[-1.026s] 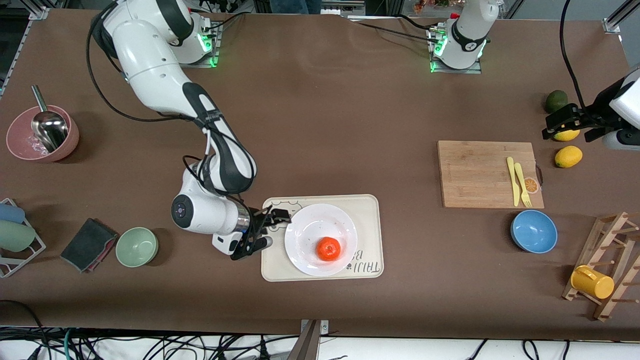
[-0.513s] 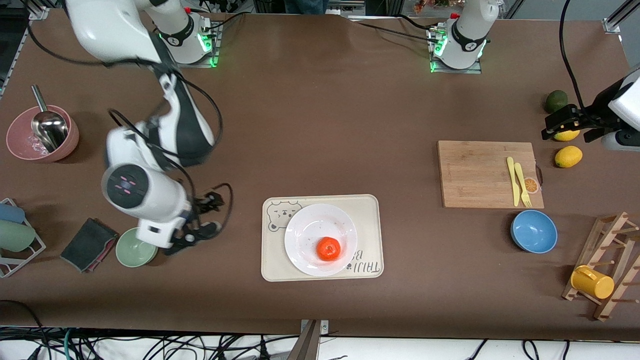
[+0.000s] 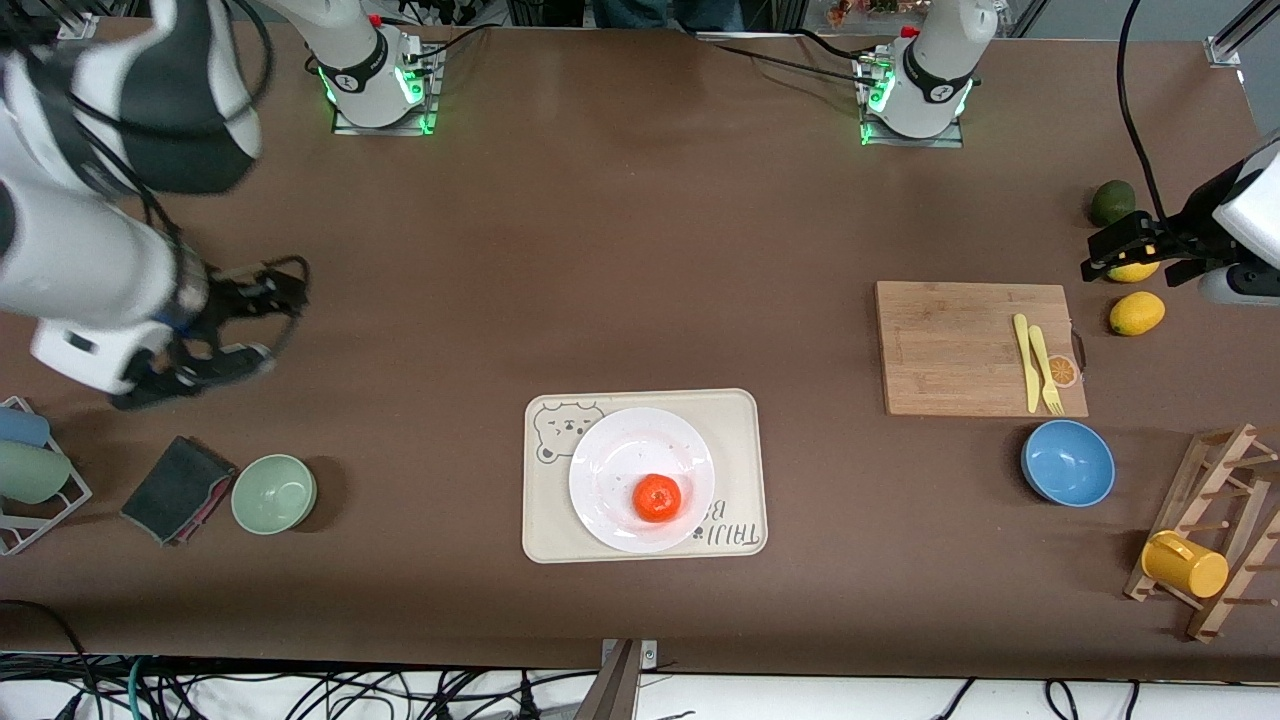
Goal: Place orange and plate with both arms
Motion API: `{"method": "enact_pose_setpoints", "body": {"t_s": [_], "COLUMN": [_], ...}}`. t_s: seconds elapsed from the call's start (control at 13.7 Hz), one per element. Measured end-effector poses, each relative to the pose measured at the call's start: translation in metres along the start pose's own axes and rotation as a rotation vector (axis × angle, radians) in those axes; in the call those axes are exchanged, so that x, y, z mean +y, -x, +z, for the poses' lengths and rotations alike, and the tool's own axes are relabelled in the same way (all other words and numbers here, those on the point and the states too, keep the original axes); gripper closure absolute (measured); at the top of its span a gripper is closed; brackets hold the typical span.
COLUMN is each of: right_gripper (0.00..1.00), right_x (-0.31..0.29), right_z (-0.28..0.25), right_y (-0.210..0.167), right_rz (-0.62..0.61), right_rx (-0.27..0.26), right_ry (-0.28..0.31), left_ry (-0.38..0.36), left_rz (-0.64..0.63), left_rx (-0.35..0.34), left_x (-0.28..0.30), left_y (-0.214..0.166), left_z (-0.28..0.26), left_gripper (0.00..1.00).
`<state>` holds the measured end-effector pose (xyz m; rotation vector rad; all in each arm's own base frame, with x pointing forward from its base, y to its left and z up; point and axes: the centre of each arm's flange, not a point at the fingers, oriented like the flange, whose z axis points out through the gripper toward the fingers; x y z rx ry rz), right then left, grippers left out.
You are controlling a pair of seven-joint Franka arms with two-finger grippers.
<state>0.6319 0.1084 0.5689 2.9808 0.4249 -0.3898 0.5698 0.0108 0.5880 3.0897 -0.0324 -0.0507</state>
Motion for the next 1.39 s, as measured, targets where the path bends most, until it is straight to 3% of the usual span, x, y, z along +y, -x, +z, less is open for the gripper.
{"method": "enact_pose_setpoints", "body": {"t_s": [0.15,0.37,0.59,0.73,1.03,1.39], "right_gripper": [0.00,0.00,0.00,0.00,0.00,0.00], "right_x": [0.024,0.087,0.151,0.176,0.179,0.153], "right_z": [0.002,0.034,0.061,0.056,0.040,0.032], "right_y": [0.016,0.045,0.100,0.117,0.127,0.119], "right_rz": [0.056,0.158,0.261,0.309,0.319,0.229], "right_rx": [-0.017,0.059,0.096,0.160,0.219,0.227], "right_ry": [-0.007,-0.045,-0.100,-0.099,-0.089,-0.080], "left_ry": [0.000,0.000,0.000,0.000,0.000,0.000], "left_rz": [0.000,0.000,0.000,0.000,0.000,0.000], "left_rx": [0.000,-0.001,-0.001,-0.001,-0.001,-0.001], "left_x": [0.000,0.000,0.000,0.000,0.000,0.000], "left_y": [0.000,0.000,0.000,0.000,0.000,0.000], "left_z": [0.000,0.000,0.000,0.000,0.001,0.001], "left_gripper": [0.00,0.00,0.00,0.00,0.00,0.00]}}
